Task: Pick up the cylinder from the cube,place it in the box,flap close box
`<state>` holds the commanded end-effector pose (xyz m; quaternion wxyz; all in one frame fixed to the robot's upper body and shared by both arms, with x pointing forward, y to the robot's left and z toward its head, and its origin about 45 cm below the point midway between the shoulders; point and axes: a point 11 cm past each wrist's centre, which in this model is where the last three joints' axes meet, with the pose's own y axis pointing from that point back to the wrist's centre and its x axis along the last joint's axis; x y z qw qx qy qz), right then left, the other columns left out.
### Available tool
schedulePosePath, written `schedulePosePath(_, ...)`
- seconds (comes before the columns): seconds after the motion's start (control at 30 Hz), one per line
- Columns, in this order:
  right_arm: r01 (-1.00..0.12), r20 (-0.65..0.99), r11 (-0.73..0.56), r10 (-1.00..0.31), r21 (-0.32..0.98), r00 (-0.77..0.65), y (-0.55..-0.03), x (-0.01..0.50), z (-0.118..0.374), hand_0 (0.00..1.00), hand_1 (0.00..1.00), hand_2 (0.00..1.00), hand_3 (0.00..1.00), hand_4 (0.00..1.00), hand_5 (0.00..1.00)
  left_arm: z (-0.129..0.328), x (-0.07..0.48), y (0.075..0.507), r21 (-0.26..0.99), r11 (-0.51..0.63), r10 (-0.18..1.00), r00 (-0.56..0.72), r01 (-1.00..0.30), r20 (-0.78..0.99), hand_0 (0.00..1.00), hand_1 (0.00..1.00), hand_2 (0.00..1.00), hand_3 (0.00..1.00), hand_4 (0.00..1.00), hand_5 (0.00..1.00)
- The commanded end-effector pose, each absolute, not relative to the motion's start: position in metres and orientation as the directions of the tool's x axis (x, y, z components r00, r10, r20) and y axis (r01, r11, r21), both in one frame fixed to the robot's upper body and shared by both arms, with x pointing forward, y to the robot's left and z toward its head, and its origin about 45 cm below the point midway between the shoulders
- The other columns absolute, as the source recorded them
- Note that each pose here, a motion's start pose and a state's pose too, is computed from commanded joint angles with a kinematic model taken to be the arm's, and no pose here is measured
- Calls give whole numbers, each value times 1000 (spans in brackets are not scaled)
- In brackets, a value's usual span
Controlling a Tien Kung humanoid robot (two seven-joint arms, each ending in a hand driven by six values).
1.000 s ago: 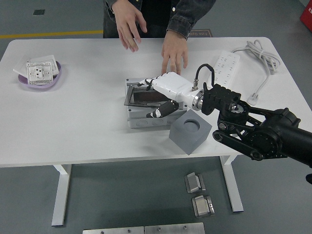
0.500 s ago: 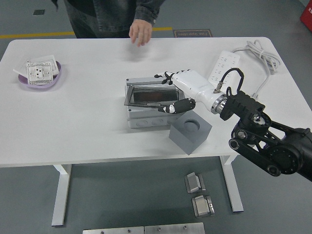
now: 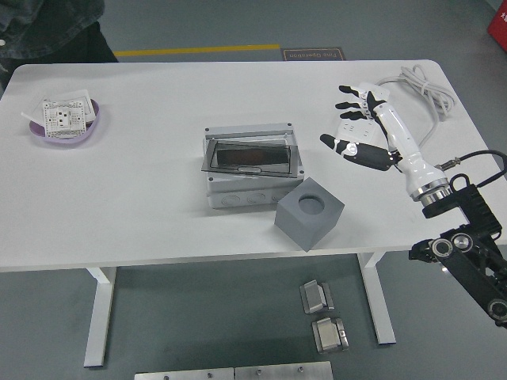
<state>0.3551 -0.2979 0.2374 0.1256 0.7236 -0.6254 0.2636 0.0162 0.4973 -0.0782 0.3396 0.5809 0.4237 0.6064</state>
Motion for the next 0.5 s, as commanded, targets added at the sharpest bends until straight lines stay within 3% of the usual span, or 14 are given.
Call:
schedulePosePath(0.17, -984, 444, -92, -896, -150, 16, -325, 355, 243, 670, 639, 705, 771, 933, 470, -75, 22, 503, 905, -421, 900, -92, 68, 426, 715, 689, 569, 768, 759, 321)
schedulePosePath(0.5, -985, 411, -33, -911, -168, -40, -344, 355, 252, 655, 623, 676, 714, 932, 475, -72, 26, 508, 901, -429, 897, -86, 64, 434, 715, 688, 568, 768, 760, 321)
